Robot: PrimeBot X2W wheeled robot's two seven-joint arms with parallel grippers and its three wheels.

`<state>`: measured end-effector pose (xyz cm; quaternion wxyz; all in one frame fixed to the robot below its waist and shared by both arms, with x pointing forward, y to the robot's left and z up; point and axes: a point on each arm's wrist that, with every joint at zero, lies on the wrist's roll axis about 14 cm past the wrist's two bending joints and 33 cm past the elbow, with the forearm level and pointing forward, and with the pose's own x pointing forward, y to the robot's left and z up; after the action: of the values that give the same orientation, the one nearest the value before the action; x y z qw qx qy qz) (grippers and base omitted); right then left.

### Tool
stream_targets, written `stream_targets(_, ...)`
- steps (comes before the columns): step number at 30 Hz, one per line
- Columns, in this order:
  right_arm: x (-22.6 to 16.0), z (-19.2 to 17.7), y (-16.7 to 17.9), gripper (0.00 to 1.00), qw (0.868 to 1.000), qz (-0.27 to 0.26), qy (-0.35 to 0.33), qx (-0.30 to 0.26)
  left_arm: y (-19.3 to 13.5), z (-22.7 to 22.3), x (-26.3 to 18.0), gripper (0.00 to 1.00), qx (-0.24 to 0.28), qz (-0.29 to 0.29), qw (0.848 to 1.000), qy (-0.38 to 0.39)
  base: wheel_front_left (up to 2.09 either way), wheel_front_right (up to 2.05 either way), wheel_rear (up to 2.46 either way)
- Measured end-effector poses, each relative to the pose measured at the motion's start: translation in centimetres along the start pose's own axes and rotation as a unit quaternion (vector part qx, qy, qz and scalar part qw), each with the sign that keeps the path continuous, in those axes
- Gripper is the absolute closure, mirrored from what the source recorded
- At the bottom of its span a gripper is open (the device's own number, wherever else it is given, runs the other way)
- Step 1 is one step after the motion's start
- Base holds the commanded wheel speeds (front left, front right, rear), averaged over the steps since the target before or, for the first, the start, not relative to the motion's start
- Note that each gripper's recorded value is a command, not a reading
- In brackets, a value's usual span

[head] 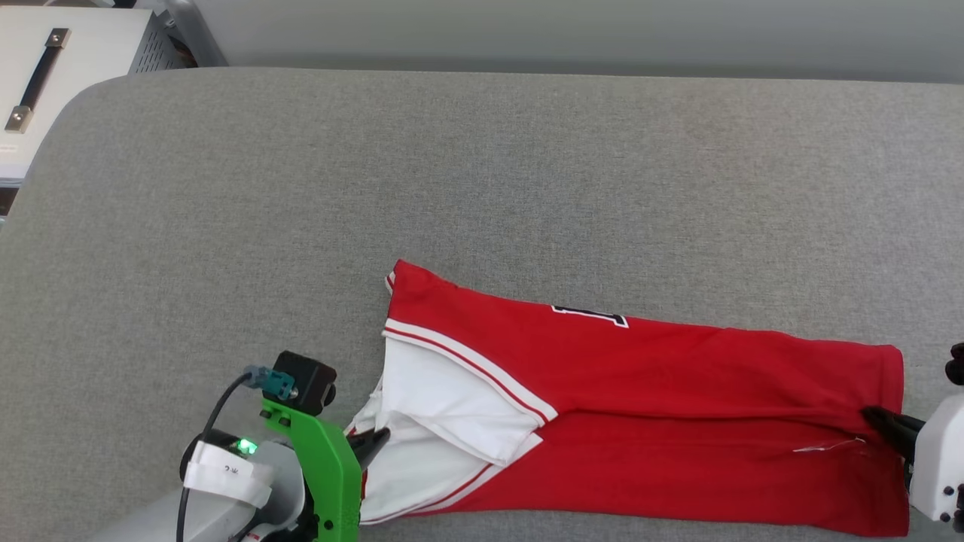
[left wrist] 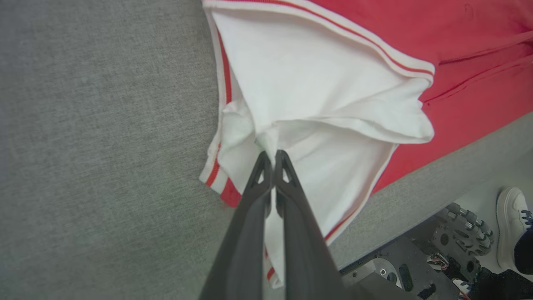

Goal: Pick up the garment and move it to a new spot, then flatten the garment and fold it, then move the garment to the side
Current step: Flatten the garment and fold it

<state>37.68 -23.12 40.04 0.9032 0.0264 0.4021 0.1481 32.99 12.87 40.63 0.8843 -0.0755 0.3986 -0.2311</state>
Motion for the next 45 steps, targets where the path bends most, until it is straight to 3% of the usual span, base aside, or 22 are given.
stream_targets(12, 0.3, -2.5, 0.0, 1.00, 0.999, -0.003, 0.042, -0.014, -0.3, -2.5, 1.0, 1.00, -0.001, -0.004, 0.999, 0.036, 0.00, 0.00, 0.00)
stream_targets(13, 0.3, -2.6, -0.1, 0.63, 0.999, -0.004, 0.042, -0.013, -0.4, -2.6, 1.1, 0.72, 0.001, -0.004, 0.999, 0.036, 0.00, 0.00, 0.00)
stream_targets(14, 0.3, -2.7, -0.1, 0.00, 0.999, -0.005, 0.043, -0.011, -0.5, -2.7, 1.1, 0.00, 0.006, -0.004, 0.999, 0.033, 0.00, 0.00, 0.00)
stream_targets(22, -0.5, -2.2, 0.5, 0.00, 0.999, -0.002, 0.032, -0.012, -0.6, -1.8, 0.9, 0.00, 0.016, 0.008, 1.000, -0.008, 0.00, 0.00, 0.00)
stream_targets(27, -1.4, -0.8, 0.1, 0.00, 1.000, -0.006, 0.013, -0.001, -0.4, 1.2, 0.2, 0.00, 0.009, 0.017, 0.996, -0.083, 0.00, 0.00, 0.00)
stream_targets(32, -1.9, -0.7, -0.3, 0.00, 0.999, -0.012, 0.020, 0.028, 0.1, 4.7, -1.0, 0.00, -0.002, 0.034, 0.983, -0.181, 0.00, 0.00, 0.00)
stream_targets(39, -1.6, -0.1, -0.9, 0.00, 0.997, -0.028, 0.016, 0.069, 2.4, 10.0, -3.4, 0.00, 0.042, 0.101, 0.941, -0.321, 0.00, 0.00, 0.00)
stream_targets(45, -0.7, -0.3, -1.4, 0.00, 0.993, -0.039, 0.015, 0.114, 2.4, 15.6, -7.6, 0.00, 0.089, 0.154, 0.873, -0.453, 0.00, 0.00, 0.00)
